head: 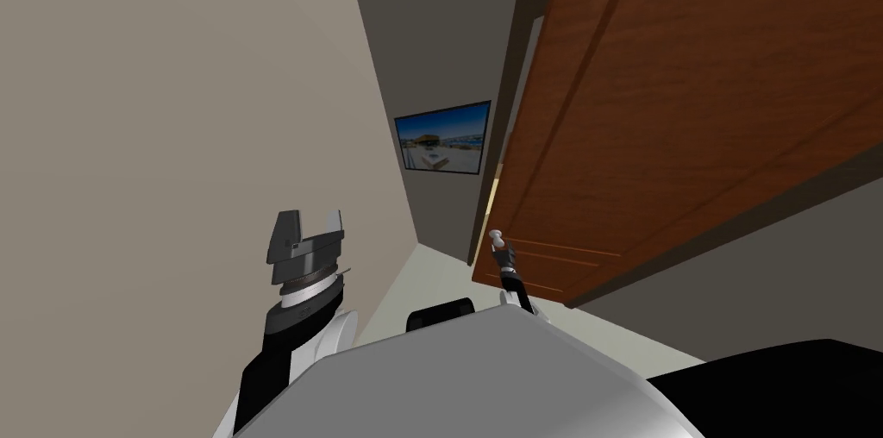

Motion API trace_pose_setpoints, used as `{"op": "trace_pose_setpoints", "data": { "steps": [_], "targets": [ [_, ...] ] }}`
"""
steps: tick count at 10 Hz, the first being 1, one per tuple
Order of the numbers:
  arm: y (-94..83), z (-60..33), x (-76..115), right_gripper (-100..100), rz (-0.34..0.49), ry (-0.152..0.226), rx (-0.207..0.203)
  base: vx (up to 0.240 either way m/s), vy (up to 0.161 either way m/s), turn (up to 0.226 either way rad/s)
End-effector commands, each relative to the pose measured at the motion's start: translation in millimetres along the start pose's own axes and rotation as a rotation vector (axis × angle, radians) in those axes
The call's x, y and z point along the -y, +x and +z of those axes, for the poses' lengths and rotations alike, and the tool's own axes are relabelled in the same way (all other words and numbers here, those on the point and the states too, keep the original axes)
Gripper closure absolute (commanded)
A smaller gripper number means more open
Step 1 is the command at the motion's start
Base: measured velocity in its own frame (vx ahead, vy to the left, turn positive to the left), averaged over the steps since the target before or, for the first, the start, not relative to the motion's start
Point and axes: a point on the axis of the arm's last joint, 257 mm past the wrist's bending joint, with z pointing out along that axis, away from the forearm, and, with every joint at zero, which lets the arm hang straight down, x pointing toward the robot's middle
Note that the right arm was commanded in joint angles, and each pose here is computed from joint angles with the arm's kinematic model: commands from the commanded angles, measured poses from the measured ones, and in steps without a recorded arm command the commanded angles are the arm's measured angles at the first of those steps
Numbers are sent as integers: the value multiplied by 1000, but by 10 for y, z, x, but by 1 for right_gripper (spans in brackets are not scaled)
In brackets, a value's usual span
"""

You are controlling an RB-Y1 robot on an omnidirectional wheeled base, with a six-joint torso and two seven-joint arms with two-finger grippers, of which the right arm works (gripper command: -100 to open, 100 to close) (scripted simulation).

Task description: Pull the door open

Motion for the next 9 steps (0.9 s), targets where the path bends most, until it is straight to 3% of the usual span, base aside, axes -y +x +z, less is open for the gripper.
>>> {"op": "trace_pose_setpoints", "data": {
  "steps": [1,2,9],
  "targets": [
    [13,5,20,-100,77,-9,12,-77,-27,112],
    [13,5,20,-100,86,-9,12,-61,-18,29],
    [58,18,99,-100,361,-43,49,-69,-12,66]
  ]
}}
